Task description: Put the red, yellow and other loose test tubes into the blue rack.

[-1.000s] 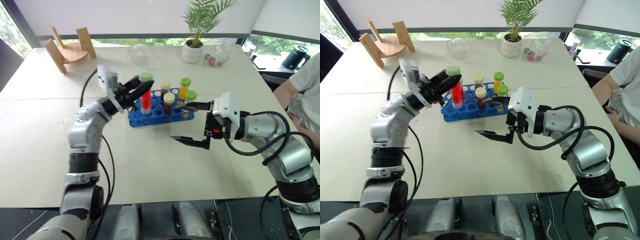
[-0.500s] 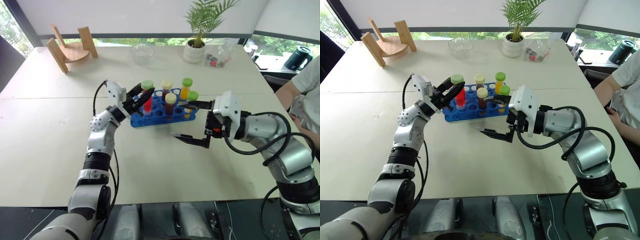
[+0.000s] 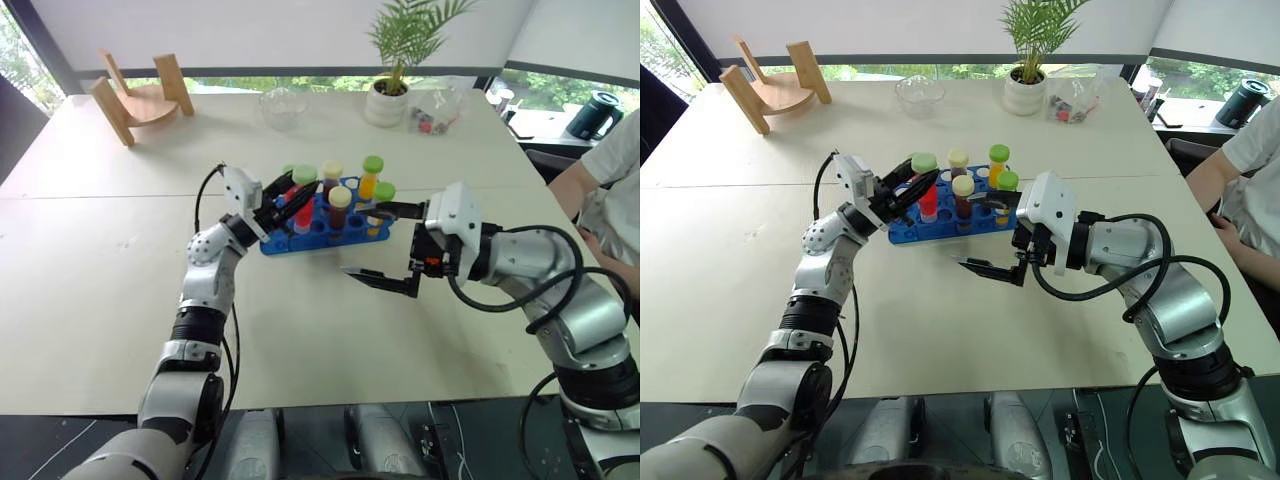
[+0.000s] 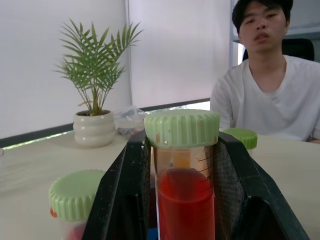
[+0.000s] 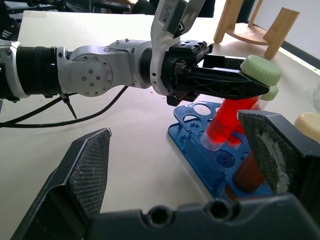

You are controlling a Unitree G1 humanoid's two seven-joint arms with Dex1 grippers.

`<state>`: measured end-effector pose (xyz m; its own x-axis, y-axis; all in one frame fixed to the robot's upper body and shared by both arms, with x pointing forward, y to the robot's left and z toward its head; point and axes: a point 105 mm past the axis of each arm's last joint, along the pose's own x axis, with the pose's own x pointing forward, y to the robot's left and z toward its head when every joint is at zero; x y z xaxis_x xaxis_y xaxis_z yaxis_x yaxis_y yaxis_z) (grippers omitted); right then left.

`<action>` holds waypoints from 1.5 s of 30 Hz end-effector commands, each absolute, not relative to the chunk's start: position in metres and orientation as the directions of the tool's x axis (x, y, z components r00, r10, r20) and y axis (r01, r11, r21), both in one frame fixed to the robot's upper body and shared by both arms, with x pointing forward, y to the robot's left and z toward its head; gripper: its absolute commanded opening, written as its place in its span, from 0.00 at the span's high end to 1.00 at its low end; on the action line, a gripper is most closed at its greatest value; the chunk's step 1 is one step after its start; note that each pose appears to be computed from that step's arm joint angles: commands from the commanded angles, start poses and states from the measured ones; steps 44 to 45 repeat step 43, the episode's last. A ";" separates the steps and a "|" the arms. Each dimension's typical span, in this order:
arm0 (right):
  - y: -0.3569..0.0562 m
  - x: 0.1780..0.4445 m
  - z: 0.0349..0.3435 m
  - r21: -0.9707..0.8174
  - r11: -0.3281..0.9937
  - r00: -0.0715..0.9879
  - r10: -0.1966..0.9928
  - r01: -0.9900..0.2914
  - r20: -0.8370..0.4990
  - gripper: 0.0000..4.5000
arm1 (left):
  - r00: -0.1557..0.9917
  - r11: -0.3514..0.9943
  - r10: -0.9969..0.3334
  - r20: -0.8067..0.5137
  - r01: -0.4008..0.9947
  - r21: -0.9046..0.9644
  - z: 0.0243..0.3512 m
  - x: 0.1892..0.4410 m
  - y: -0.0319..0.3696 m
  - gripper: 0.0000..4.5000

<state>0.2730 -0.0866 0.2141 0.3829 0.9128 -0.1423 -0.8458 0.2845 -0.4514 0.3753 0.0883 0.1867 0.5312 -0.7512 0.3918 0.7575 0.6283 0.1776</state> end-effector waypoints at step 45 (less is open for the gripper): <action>-0.156 0.272 0.218 -0.401 0.426 0.538 0.813 -0.811 -0.225 0.00 | 0.452 0.466 -0.842 -0.295 0.884 0.027 0.185 0.257 0.198 0.01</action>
